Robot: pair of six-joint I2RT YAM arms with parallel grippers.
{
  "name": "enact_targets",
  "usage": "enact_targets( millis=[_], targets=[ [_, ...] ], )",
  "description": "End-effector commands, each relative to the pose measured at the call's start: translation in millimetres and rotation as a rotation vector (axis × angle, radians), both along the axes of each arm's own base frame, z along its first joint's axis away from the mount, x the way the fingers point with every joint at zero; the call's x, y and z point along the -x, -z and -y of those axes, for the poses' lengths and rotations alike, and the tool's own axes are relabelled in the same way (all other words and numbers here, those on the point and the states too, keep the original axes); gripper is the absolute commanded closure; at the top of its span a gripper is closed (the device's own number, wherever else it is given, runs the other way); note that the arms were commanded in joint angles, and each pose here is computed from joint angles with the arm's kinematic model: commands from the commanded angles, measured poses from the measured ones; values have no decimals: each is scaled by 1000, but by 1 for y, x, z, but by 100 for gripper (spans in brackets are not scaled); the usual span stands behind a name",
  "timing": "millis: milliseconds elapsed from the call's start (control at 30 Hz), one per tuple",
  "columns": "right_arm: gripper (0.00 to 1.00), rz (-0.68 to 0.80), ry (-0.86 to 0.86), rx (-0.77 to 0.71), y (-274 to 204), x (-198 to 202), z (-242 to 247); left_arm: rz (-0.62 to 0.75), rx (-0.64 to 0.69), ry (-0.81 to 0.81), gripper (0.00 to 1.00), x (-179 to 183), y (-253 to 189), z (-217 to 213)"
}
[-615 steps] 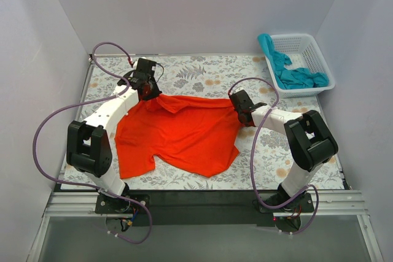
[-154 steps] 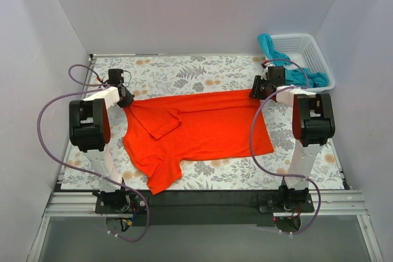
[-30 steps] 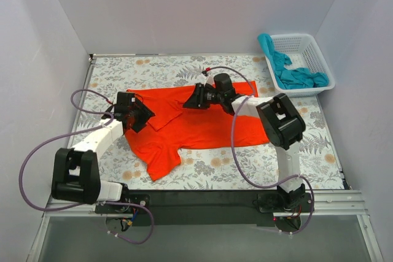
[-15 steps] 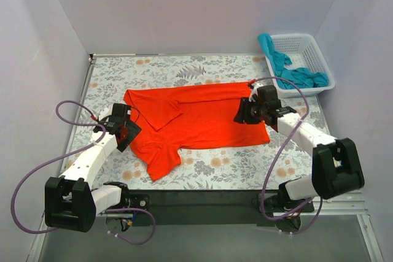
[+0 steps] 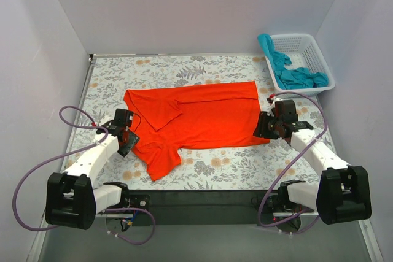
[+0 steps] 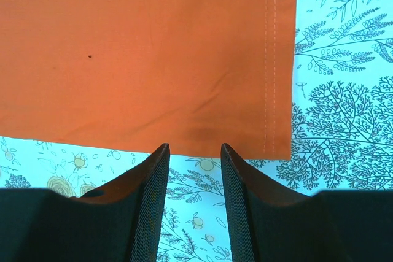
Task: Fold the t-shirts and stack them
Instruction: Fold the tshirt
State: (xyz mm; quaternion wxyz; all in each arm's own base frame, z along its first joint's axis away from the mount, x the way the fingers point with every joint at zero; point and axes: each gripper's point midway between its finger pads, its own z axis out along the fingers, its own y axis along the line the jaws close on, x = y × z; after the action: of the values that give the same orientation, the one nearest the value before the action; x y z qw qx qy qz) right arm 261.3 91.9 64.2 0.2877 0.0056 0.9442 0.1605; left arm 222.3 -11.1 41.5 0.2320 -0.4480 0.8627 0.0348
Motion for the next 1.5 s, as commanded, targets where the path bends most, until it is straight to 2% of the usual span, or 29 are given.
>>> enact_targets(
  millis=[0, 367, 433, 500, 600, 633, 767, 1467],
  targets=[
    [55, -3, -3, 8, 3, 5, 4, 34, -46, -23, 57, -6, 0, -9],
    [56, -25, 45, 29, 12, 12, 17, -58, -79, 10, 59, 1, 26, -13],
    [56, -34, 78, 62, 15, 14, 25, -97, -86, 3, 62, 8, 30, -14],
    [56, -41, 122, 103, 17, 15, 35, -122, -109, -2, 67, 13, 30, -19],
    [56, -45, 173, 142, 19, 16, 48, -122, -130, 2, 80, 12, 26, -22],
    [56, -47, 187, 143, 19, 16, 50, -122, -134, 7, 88, 11, 25, -23],
    [56, -54, 213, 145, 20, 14, 54, -138, -137, 16, 100, 12, 26, -23],
    [56, -138, 305, 67, 43, 7, 51, -112, -126, 19, 100, 10, 22, -21]
  ],
)
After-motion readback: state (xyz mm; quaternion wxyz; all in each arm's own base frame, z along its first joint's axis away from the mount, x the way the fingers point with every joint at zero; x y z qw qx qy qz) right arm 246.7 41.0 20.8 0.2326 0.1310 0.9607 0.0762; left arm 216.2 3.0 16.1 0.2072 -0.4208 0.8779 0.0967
